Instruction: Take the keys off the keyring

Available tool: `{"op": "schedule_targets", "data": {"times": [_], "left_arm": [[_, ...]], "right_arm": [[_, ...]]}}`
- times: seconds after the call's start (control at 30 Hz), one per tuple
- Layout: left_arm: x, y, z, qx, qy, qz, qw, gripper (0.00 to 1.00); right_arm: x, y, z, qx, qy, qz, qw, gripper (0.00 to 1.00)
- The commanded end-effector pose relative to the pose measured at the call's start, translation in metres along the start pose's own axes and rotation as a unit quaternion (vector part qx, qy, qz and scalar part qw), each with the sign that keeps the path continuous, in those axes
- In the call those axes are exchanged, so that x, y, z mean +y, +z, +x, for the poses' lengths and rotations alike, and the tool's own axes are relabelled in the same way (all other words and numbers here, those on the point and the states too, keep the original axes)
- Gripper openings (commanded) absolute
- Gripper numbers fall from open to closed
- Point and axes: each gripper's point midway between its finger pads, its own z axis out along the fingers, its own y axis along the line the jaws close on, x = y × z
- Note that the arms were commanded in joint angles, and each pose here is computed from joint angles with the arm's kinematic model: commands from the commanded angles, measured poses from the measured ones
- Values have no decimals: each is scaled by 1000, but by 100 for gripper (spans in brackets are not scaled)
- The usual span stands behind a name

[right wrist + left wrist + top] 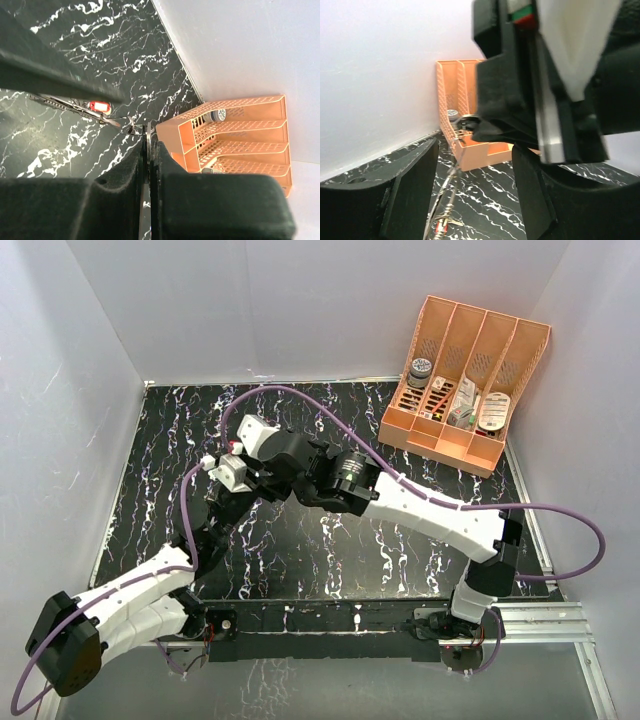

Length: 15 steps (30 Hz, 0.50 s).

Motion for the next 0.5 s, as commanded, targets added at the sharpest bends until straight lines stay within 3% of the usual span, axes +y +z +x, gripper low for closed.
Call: {"op": "schedule_targets", "data": {"times": [0.0,0.13,0.47], "left_arm": [[22,-9,-21,-63,1,-65,996,58],[32,-11,-17,-71,11,-88,993,58],[20,-7,-3,-76,11,-51,996,60]], "right_arm": [[-30,-23,-13,-17,17,40,999,0],[-32,-26,-19,-26,23,45,998,0],[-28,-27,-24,-43,36,40,998,0]]}}
